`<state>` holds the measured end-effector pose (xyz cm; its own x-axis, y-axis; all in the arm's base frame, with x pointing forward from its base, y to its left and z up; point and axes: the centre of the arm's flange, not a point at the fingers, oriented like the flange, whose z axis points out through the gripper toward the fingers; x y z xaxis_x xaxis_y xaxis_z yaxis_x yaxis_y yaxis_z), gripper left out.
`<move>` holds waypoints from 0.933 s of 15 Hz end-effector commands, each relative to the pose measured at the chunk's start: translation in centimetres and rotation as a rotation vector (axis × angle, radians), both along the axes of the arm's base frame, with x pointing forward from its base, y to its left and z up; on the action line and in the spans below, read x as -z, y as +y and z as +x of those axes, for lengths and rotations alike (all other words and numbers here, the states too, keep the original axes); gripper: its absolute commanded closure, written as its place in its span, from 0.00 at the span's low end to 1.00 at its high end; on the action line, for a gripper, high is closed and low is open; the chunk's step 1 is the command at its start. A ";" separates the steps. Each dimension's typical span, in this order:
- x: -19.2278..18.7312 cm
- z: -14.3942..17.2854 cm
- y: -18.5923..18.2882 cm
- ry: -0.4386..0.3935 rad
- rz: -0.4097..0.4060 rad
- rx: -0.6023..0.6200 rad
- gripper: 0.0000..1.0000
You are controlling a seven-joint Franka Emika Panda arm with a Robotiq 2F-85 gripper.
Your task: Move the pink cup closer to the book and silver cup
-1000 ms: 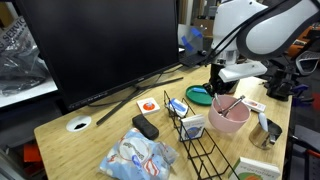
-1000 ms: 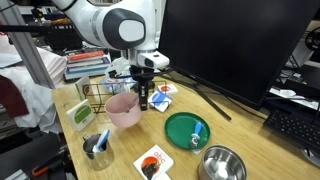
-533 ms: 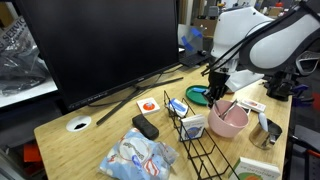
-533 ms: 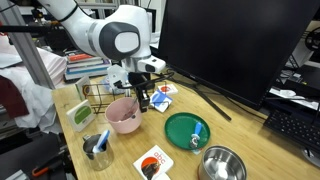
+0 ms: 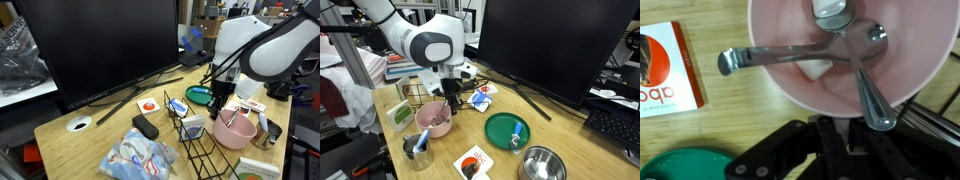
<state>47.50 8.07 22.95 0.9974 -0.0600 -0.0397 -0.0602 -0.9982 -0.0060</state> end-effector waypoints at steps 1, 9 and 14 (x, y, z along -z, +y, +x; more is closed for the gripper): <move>0.3 -0.6 -0.1 0.028 0.030 -0.058 0.97; 0.5 -1.1 0.1 0.049 0.034 -0.081 0.42; -1.1 -1.4 -0.3 0.022 0.080 -0.067 0.08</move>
<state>46.63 8.26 22.51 0.9976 0.0029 -0.0699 -0.0004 -0.9989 -0.0475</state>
